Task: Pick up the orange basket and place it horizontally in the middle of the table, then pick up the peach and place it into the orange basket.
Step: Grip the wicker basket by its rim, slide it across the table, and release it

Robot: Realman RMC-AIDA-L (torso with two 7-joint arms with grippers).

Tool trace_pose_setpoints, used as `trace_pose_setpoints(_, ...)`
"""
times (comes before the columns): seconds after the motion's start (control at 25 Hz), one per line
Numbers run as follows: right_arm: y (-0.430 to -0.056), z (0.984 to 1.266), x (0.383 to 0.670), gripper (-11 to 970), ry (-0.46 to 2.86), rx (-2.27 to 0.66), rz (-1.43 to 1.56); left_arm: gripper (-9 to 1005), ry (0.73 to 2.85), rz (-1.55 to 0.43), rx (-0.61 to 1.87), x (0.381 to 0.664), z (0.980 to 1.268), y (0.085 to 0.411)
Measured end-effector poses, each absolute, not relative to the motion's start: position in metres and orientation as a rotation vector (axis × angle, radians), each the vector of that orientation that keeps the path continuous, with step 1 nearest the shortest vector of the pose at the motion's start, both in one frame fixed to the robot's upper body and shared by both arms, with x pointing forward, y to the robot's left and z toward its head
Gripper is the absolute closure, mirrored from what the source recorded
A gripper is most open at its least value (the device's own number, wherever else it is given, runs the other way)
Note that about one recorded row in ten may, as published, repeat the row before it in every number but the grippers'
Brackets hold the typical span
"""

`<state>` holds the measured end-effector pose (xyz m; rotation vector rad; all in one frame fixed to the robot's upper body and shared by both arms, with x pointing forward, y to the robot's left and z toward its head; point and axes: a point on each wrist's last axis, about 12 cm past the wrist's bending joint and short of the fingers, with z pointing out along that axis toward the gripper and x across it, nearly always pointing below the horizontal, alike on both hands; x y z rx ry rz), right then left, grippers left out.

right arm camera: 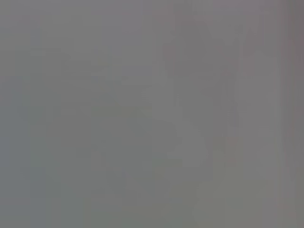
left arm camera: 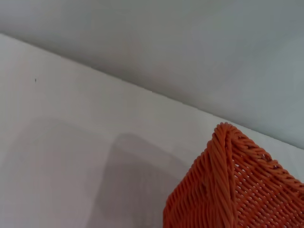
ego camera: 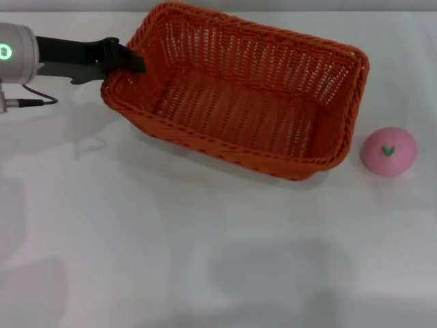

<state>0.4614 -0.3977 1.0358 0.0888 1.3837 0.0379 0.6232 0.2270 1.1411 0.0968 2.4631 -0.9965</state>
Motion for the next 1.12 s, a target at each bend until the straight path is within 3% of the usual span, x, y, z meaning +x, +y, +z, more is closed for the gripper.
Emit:
trace_pose_setpoints(0.52, -0.397, 1.036, 0.463, 235, 1.385, 0.088, 0.039, 735, 2.505, -1.033, -0.106, 0.627, 1.125, 0.222)
trace_pose_setpoints(1.12, -0.398, 1.035, 0.463, 241, 1.395, 0.092, 0.038, 705, 2.526, -1.014, -0.087, 0.630, 1.120, 0.216)
